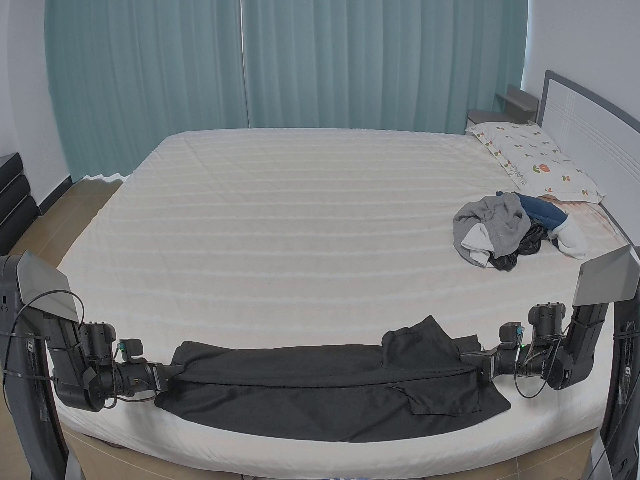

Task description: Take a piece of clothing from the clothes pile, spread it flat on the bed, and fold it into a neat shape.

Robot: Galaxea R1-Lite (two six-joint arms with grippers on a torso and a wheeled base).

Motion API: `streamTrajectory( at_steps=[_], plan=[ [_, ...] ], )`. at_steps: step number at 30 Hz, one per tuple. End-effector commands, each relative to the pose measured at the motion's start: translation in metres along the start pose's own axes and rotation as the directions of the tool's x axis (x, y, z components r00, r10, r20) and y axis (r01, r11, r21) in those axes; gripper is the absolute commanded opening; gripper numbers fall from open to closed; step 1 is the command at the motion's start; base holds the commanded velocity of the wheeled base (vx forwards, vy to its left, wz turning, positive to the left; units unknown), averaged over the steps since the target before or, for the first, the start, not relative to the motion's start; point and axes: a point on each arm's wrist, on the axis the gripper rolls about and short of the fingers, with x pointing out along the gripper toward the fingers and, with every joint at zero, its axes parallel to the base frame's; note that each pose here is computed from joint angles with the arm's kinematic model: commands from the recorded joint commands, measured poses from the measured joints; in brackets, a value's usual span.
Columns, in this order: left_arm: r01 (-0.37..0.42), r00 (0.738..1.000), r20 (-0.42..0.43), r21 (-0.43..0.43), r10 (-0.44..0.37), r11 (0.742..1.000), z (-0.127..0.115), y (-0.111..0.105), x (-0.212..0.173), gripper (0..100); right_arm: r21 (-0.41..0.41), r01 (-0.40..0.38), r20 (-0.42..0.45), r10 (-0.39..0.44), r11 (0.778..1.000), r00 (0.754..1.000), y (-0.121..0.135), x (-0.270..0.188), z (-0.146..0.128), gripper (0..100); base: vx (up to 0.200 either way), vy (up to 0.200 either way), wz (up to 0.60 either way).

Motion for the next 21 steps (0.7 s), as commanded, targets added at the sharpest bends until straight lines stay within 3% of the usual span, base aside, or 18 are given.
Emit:
streamTrajectory(
  at_steps=[1, 7, 8, 9, 16, 21],
  plan=[
    [0.011, 1.000, -0.028, -0.002, -0.011, 1.000, -0.006, -0.005, 0.004, 0, 0.003, 0.000, -0.005, 0.000, 1.000, 1.000, 0.000, 0.000, -0.002, 0, 0.000, 0.000, 0.00],
    [0.005, 1.000, -0.026, -0.006, -0.005, 1.000, -0.006, -0.003, 0.003, 0, 0.000, -0.003, -0.017, 0.003, 1.000, 1.000, 0.001, -0.001, -0.005, 0, 0.000, 0.000, 0.00],
    [0.005, 1.000, -0.026, -0.006, -0.005, 1.000, -0.006, -0.003, 0.003, 0, 0.000, -0.003, -0.017, 0.003, 1.000, 1.000, 0.001, -0.001, -0.005, 100, 0.000, 0.000, 0.00],
    [0.005, 1.000, -0.027, -0.008, -0.005, 1.000, -0.007, -0.004, 0.002, 100, 0.002, -0.003, -0.019, 0.003, 1.000, 1.000, 0.001, -0.001, -0.005, 100, 0.000, 0.000, 0.00],
    [0.006, 1.000, 0.000, -0.009, -0.006, 1.000, 0.000, -0.003, -0.005, 100, -0.006, 0.011, 0.005, -0.011, 1.000, 1.000, -0.001, -0.004, 0.001, 100, 0.000, 0.000, 0.00],
    [0.072, 0.996, 0.049, -0.026, -0.070, 0.997, 0.011, -0.001, -0.018, 100, -0.011, 0.034, 0.060, -0.033, 0.999, 0.998, -0.005, -0.016, 0.016, 100, 0.000, 0.000, 0.00]
  ],
)
